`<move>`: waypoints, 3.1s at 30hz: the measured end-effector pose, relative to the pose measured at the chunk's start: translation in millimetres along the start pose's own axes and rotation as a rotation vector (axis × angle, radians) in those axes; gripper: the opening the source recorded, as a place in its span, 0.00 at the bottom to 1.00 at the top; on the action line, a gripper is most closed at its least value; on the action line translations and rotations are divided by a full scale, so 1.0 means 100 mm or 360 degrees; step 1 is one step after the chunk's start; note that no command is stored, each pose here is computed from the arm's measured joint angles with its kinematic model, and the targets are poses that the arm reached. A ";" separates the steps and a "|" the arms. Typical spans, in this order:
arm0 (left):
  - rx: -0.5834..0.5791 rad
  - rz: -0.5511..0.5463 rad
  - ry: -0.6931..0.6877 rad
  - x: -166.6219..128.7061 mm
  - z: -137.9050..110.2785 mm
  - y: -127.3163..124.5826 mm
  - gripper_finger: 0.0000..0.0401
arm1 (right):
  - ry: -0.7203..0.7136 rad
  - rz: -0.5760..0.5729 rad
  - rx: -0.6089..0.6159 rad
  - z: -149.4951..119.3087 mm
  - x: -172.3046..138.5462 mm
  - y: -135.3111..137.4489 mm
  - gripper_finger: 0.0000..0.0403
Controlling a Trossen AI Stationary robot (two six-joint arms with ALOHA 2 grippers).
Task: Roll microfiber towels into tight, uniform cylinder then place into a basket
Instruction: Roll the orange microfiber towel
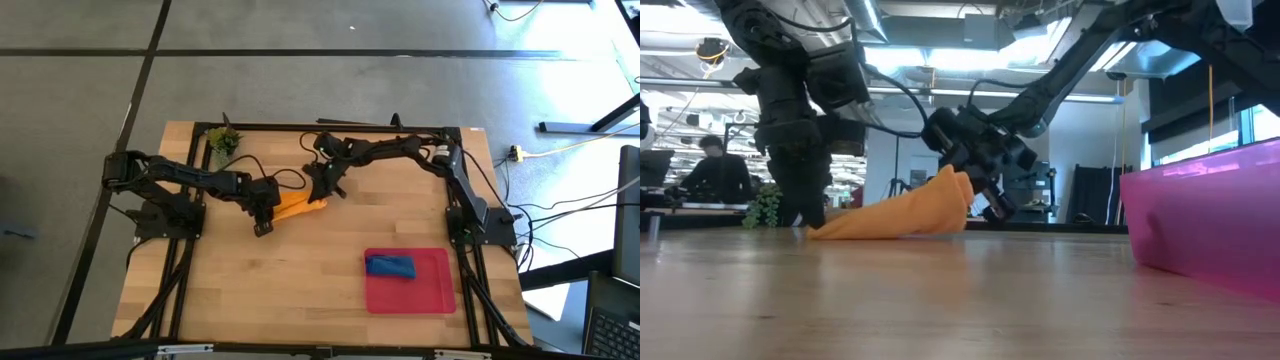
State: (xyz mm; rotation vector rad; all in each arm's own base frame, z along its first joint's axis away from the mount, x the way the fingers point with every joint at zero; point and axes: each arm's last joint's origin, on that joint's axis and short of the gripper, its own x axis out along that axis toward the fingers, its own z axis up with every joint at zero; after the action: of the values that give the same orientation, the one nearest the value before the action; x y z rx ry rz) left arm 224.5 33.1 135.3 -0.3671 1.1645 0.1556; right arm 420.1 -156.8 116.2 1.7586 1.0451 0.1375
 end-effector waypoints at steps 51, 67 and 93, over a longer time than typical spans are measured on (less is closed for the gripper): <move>-0.0284 -0.0037 0.0109 -0.44 0.41 0.12 0.00 | -0.0284 -0.0102 0.0762 0.28 -0.02 -0.36 0.02; -0.0962 0.0040 0.0104 -0.63 0.45 0.60 0.00 | -0.0298 -0.0113 0.0709 0.28 -0.02 -0.37 0.02; -0.0872 0.0151 0.0063 -0.61 0.77 0.74 0.00 | -0.0291 -0.0145 0.0637 0.25 0.01 -0.37 0.02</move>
State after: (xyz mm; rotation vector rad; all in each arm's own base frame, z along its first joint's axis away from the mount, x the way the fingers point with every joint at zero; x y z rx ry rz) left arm 244.8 134.2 203.1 -0.7994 1.1679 0.5579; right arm 412.7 -171.5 74.5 2.0294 1.0668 -0.3045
